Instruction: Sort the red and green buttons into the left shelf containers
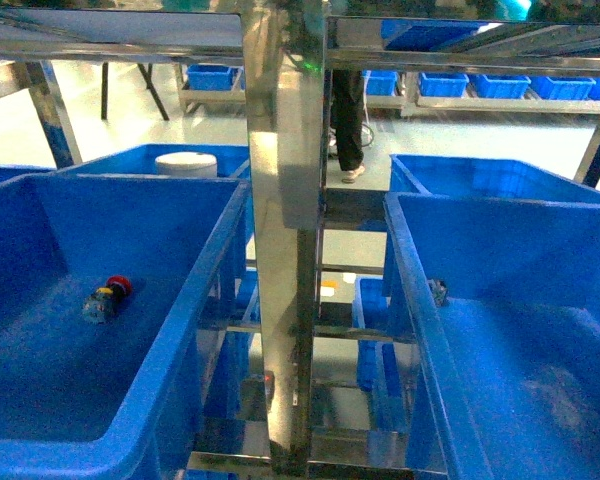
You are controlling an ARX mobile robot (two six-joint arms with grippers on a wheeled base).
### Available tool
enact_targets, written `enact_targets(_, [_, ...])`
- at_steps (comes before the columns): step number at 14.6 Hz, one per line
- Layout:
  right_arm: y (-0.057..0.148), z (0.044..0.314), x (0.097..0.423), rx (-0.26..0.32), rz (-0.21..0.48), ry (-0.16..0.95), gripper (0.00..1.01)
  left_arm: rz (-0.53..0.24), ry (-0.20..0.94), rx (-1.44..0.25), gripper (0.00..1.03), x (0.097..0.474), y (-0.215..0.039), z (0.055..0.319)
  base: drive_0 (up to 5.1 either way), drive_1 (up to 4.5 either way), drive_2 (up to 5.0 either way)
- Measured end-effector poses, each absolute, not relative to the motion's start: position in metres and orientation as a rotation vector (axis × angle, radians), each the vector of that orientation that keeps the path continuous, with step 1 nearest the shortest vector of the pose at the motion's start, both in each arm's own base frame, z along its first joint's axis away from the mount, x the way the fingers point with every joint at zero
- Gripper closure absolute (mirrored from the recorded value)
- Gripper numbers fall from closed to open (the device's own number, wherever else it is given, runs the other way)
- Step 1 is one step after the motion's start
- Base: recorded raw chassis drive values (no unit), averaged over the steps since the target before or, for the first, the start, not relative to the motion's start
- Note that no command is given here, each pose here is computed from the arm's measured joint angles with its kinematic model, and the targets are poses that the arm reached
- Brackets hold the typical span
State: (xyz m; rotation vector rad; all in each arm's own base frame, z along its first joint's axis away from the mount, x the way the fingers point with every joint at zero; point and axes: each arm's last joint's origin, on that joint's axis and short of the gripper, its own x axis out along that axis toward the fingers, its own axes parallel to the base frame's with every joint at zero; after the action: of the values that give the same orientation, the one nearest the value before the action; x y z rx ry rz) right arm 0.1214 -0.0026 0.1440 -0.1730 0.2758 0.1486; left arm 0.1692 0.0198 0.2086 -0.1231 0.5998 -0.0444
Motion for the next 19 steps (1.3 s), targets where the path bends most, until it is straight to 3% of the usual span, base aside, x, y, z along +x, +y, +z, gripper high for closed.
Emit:
enact_targets(2, [-0.003,0.144,0.121,-0.173,0.149,0.276,0.03,-0.079,0.459,-0.175,0.05,0.159,0.018,0.226,0.0,0.00,0.0])
enact_targets(5, [-0.003,0.144,0.121,-0.173,0.149,0.276,0.03,-0.076,0.432,-0.214,0.05,0.158,0.017,0.229,0.0,0.00,0.0])
enact_targets(6, [-0.001,0.148,0.124,-0.164,0.105,0.194,0.08,-0.030,0.255,-0.133,0.14,0.159,0.016,0.221,0.0,0.00,0.0])
enact_targets(7, [0.001,0.168,0.123,-0.101,0.029,-0.020,0.23,-0.017,0.114,-0.063,0.28,0.150,0.012,0.206,0.0,0.00,0.0])
enact_targets(8, [0.000,0.174,0.119,-0.054,0.007,-0.076,0.38,0.000,0.021,-0.030,0.43,0.145,0.011,0.205,0.0,0.00,0.0])
enact_targets(9, [0.000,0.171,0.118,-0.035,0.001,-0.051,0.49,0.027,-0.005,-0.021,0.54,0.143,0.007,0.207,0.0,0.00,0.0])
enact_targets(11, [0.000,0.171,0.115,-0.021,0.003,-0.020,0.69,-0.025,-0.003,-0.016,0.74,0.137,-0.002,0.198,0.0,0.00,0.0])
enact_targets(13, [0.000,0.170,0.111,-0.017,0.002,-0.015,0.93,0.007,0.010,-0.015,0.98,0.132,0.001,0.190,0.0,0.00,0.0])
enact_targets(14, [0.000,0.170,0.111,-0.019,0.002,-0.008,1.00,0.002,0.006,-0.015,1.01,0.130,0.000,0.188,0.0,0.00,0.0])
enact_targets(17, [0.000,0.170,0.108,-0.015,0.002,-0.011,0.99,0.001,0.002,-0.014,1.01,0.123,0.000,0.181,0.0,0.00,0.0])
enact_targets(18, [0.000,0.164,0.100,-0.015,0.003,0.041,0.99,0.001,0.006,-0.014,1.01,0.121,0.000,0.179,0.0,0.00,0.0])
enact_targets(19, [0.000,0.168,0.097,-0.014,0.002,-0.019,0.99,0.001,0.008,-0.014,1.01,0.119,0.000,0.177,0.0,0.00,0.0])
